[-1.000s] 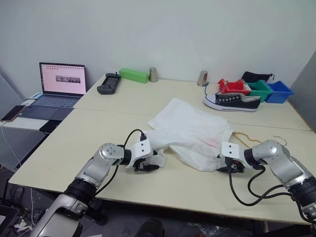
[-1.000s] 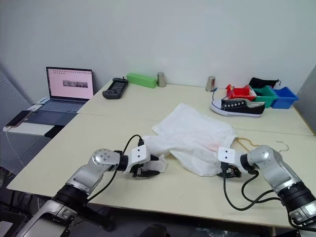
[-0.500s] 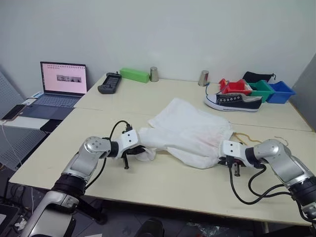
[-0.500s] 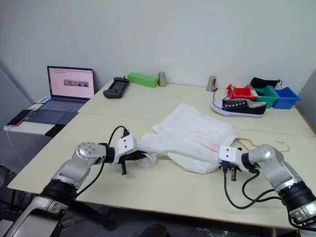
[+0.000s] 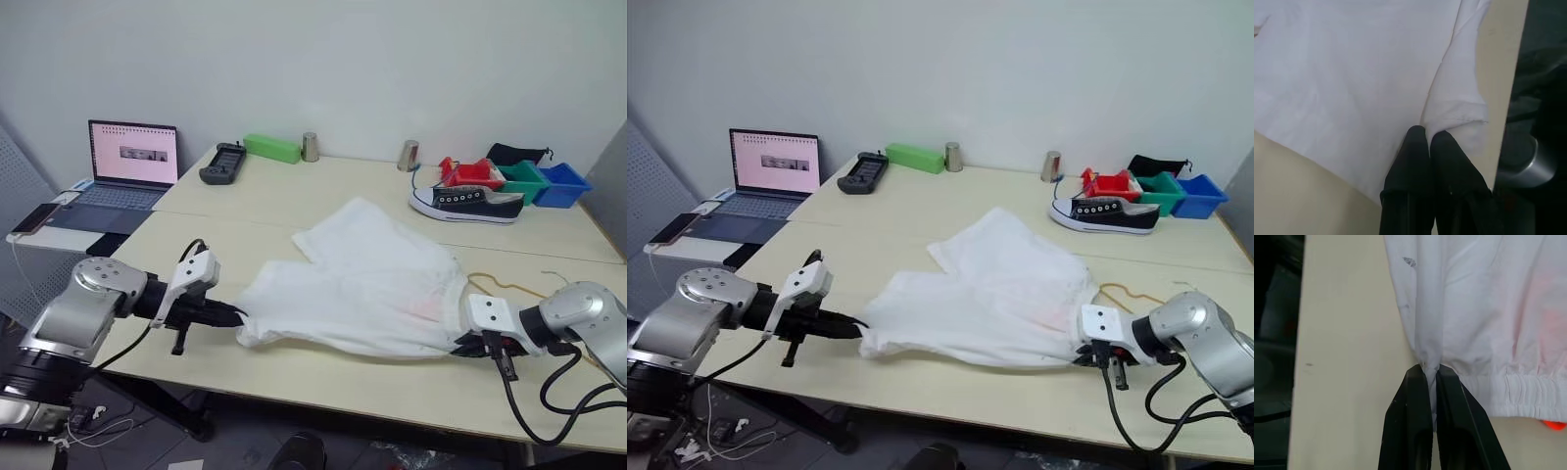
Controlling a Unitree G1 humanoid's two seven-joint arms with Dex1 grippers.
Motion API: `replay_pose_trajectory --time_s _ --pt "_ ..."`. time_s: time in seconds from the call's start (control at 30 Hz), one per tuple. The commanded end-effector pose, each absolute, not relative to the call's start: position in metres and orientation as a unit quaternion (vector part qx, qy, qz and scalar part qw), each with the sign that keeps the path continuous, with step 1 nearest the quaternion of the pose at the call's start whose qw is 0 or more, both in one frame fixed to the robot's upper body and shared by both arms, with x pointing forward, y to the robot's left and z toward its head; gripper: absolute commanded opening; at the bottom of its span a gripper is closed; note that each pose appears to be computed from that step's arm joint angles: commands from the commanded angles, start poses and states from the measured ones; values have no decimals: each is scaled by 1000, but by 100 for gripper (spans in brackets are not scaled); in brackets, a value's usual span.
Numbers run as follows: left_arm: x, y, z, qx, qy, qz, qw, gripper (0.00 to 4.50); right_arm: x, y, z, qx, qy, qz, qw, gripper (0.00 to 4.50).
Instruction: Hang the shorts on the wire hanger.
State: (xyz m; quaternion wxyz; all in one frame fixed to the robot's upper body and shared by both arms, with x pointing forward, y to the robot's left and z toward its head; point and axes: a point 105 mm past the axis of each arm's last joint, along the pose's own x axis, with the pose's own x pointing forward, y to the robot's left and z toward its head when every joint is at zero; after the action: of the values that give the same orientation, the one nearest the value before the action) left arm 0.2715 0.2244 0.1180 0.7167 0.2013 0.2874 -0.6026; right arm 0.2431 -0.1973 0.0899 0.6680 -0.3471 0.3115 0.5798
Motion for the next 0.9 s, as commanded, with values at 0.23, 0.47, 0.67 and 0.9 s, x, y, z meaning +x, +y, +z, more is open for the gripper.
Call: replay_pose_trajectory --time_s 0.23,0.47,0.67,0.9 --pt "450 213 226 332 -13 -226 916 2 417 -189 195 -366 74 284 883 0" --pt "444 219 387 263 -287 -52 920 2 449 -201 355 -405 -242 -40 881 0" --pt "448 223 351 282 -201 -146 927 2 437 -190 318 -457 -259 4 851 0" --pt "376 230 151 347 124 -479 797 2 303 -154 83 -470 148 513 703 0"
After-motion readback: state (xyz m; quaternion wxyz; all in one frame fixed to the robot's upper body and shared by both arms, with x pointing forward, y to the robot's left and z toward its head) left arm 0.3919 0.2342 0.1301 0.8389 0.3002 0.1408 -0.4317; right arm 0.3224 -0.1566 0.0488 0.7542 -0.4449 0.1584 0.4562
